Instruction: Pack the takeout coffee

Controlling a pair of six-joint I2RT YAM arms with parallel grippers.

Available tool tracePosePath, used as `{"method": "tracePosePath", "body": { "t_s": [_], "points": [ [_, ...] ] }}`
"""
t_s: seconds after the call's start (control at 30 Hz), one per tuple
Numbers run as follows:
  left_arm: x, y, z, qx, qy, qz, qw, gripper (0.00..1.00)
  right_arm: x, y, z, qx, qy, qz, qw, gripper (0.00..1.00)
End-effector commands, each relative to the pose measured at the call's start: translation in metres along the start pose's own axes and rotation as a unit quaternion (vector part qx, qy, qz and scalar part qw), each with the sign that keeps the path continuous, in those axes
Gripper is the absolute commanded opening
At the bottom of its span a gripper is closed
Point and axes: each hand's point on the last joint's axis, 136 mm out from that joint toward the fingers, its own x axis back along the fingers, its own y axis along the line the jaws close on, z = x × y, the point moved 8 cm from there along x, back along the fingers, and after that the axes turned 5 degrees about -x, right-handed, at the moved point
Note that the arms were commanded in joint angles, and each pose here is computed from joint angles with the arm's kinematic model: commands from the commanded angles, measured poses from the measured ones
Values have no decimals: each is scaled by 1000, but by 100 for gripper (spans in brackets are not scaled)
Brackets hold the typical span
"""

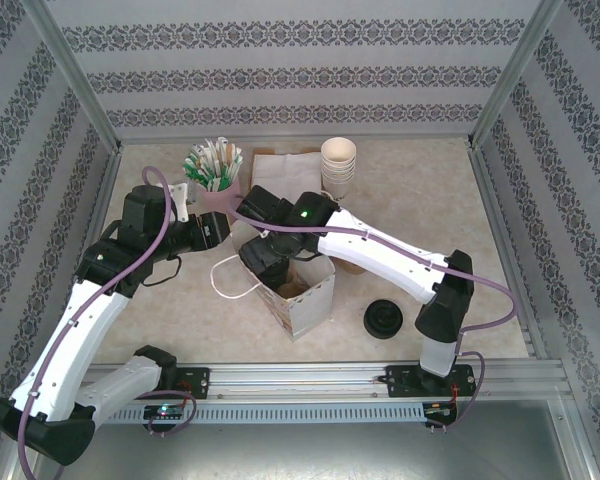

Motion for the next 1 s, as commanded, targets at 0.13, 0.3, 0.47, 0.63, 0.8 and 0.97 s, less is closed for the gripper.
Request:
{"method": "tracePosePath", "body": {
  "t_s": [0.13, 0.3, 0.47, 0.63, 0.8, 0.97],
  "points": [
    [10, -3, -5, 1, -13, 3, 1000, 56, 40, -2, -1, -8, -31, 2, 999, 83],
    [10, -3, -5, 0, -12, 2, 1000, 56, 45, -5, 0, -8, -26, 11, 1000, 78],
    [9, -3, -6, -2, -11, 1, 1000, 56, 54, -5, 1, -6, -31, 10, 999, 75],
    [9, -3, -7, -1, -10, 1, 1000, 56, 61, -6, 2, -3, -34, 10, 999, 75],
    [9, -3, -7, -1, -9, -1, 1000, 56, 68, -5, 3, 0, -36, 8, 999, 76],
    [8, -3, -7, -2, -7, -2, 1000, 56, 76, -4, 4, 2, -42, 6, 999, 77]
  ]
}}
